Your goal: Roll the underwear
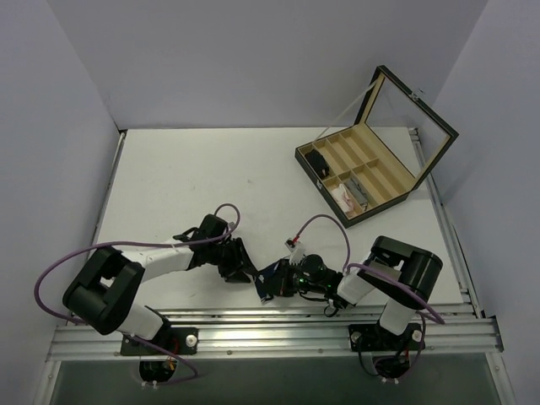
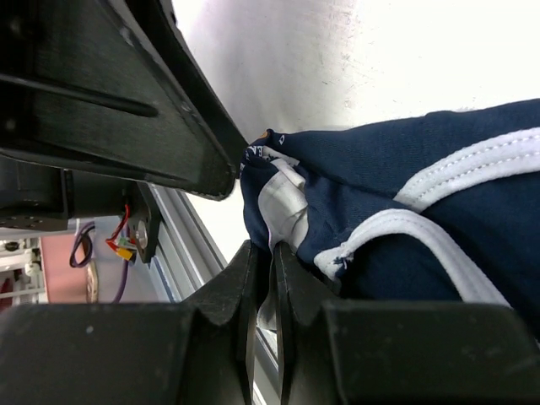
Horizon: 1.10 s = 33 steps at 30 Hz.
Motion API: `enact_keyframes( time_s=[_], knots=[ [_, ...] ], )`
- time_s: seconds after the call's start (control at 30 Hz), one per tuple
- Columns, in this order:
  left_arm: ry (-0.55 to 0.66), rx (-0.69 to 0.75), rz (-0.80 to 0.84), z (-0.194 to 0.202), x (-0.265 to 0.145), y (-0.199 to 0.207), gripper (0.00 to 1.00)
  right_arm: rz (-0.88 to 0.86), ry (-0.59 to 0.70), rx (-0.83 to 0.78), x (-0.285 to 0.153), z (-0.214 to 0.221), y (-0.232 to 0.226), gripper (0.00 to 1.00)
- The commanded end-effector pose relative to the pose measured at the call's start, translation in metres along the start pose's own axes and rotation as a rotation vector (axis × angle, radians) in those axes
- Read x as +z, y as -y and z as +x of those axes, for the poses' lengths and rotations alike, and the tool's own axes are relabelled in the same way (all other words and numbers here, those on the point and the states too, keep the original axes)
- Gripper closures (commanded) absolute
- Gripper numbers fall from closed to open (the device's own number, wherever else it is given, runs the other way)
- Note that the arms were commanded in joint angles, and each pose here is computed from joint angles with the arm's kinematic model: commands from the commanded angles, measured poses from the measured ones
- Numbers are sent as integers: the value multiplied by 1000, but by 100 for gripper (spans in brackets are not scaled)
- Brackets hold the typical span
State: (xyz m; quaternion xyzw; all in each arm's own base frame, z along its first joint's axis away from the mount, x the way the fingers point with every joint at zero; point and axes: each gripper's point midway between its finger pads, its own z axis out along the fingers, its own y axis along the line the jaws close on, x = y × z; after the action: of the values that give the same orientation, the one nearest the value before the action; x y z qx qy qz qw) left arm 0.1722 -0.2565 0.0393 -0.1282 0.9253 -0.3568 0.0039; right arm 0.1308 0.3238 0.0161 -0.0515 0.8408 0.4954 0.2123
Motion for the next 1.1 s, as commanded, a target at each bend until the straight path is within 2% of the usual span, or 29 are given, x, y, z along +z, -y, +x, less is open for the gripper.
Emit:
enact_keyframes(
  time_s=[0.0,0.2,0.43,0.73,1.07],
  knots=[
    [-1,9,44,1,6,2,51,151,-117,31,-13,34,48,100],
    [-11,-26,70,2,10,4,51,138,-122,46,-15,38,50,100],
    [-8,-9,46,3,14,-2,51,124,-122,46,-13,35,48,100],
    [-2,19,103,3,18,11,50,95,-112,82,-15,33,50,100],
    [2,21,138,9,17,7,51,93,-86,110,-19,29,54,100]
  ],
)
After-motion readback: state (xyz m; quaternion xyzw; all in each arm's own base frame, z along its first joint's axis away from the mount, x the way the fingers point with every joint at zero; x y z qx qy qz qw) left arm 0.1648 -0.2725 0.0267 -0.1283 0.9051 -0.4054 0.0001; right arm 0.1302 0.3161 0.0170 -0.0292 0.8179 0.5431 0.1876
